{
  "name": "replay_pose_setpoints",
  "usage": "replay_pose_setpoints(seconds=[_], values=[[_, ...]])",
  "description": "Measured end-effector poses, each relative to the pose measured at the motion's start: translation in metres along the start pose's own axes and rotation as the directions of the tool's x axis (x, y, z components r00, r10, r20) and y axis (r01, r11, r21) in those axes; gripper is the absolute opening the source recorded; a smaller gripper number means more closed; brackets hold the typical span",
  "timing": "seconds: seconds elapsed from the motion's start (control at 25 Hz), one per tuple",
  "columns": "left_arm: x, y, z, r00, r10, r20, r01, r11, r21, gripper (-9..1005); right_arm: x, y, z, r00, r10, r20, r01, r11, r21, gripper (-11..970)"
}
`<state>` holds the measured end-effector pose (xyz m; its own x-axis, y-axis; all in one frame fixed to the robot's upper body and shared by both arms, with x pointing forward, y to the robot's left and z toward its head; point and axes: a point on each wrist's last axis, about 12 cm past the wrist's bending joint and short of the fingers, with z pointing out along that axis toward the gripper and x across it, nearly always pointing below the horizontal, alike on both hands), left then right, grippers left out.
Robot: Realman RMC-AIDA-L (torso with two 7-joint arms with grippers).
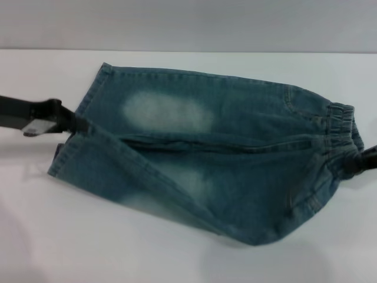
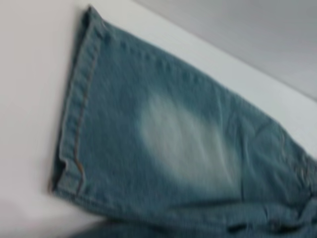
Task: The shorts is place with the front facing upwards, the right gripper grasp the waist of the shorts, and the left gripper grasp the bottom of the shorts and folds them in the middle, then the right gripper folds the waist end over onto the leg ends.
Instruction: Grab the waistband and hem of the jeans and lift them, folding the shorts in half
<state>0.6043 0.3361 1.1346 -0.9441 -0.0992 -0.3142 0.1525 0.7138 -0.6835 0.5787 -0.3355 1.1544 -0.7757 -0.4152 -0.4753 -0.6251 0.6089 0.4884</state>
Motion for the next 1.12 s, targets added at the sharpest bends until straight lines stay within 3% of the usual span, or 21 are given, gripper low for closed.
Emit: replay_pose_setpoints(seconds=[0.2,0.48,1.12], values=[[-0.011,0.001,-0.006,0.996,-0.029,0.083,0.030,0.999,-0.015,42,0.018,-0.004,-0.009,0.985,0.059,0.162,-0.053,0.998,-0.041,5],[-0.033,-0.008,-0.006,0.984,-0.021,0.177,0.028,0.999,-0.035,42,0.037,-0.013,-0.008,0.952,0.138,0.272,-0.134,0.990,-0.035,4],[-0.060,-0.019,-0.002,0.954,-0.009,0.298,0.034,0.997,-0.076,42,0.044,-0.034,-0.011,0.848,0.189,0.496,-0.238,0.970,0.037,4]])
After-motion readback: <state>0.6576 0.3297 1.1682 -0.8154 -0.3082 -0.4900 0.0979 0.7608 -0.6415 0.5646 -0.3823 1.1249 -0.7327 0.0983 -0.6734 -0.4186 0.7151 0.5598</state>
